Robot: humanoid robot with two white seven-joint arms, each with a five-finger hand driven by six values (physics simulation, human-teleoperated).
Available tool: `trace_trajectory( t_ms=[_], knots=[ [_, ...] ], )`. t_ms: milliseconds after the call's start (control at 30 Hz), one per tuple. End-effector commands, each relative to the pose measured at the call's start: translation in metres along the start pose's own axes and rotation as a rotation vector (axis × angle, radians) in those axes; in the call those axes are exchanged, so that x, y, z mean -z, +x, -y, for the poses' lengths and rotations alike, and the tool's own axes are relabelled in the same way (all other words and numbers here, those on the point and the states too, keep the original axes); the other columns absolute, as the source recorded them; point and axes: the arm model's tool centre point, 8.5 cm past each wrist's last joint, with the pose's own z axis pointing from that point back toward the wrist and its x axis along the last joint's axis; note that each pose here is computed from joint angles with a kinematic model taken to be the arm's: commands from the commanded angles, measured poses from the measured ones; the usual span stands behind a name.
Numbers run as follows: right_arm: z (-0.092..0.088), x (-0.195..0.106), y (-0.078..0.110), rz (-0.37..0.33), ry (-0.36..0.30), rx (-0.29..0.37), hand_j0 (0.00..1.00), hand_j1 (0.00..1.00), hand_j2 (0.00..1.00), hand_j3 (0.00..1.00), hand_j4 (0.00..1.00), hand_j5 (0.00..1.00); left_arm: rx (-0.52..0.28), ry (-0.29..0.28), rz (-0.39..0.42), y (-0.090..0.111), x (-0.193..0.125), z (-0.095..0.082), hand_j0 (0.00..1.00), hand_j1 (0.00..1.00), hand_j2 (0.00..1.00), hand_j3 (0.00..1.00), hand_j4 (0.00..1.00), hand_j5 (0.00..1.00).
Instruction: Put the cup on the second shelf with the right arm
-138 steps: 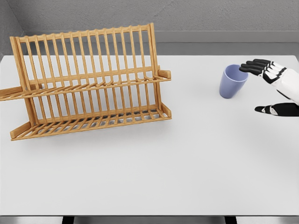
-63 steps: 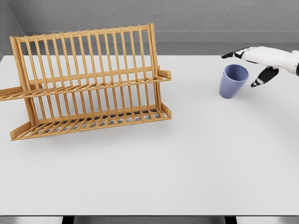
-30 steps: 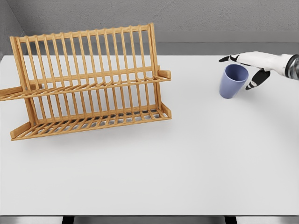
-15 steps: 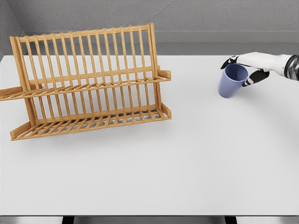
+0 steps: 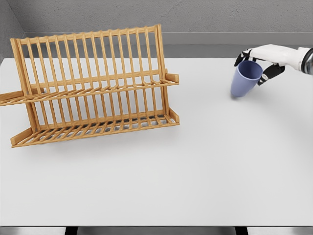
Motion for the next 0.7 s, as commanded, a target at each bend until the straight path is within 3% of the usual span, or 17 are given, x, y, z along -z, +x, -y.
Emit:
trace_trajectory(
  t_ms=[0,133,500,567,667],
  knots=[
    [0.001,-0.001,0.000,0.000,-0.004,0.004,0.55,0.55,0.55,0.55,0.55,0.55,0.000,0.000,0.000,0.000,0.000,0.000,1.00,1.00,1.00,1.00,1.00,1.00],
    [0.006,-0.003,-0.001,0.000,-0.013,-0.001,0.52,0.52,0.52,0.52,0.52,0.52,-0.001,0.000,0.001,0.000,0.000,0.000,1.00,1.00,1.00,1.00,1.00,1.00],
    [0.038,-0.009,0.015,0.031,-0.071,-0.057,0.52,0.52,0.52,0.52,0.52,0.52,0.000,0.000,0.000,0.000,0.000,0.000,1.00,1.00,1.00,1.00,1.00,1.00],
    [0.048,-0.016,0.014,0.033,-0.106,-0.056,0.52,0.52,0.52,0.52,0.52,0.52,0.000,0.000,0.000,0.000,0.000,0.000,1.00,1.00,1.00,1.00,1.00,1.00],
    [0.049,-0.016,0.016,0.037,-0.109,-0.060,0.52,0.52,0.52,0.52,0.52,0.52,0.000,0.000,0.000,0.000,0.000,0.000,1.00,1.00,1.00,1.00,1.00,1.00]
  ],
)
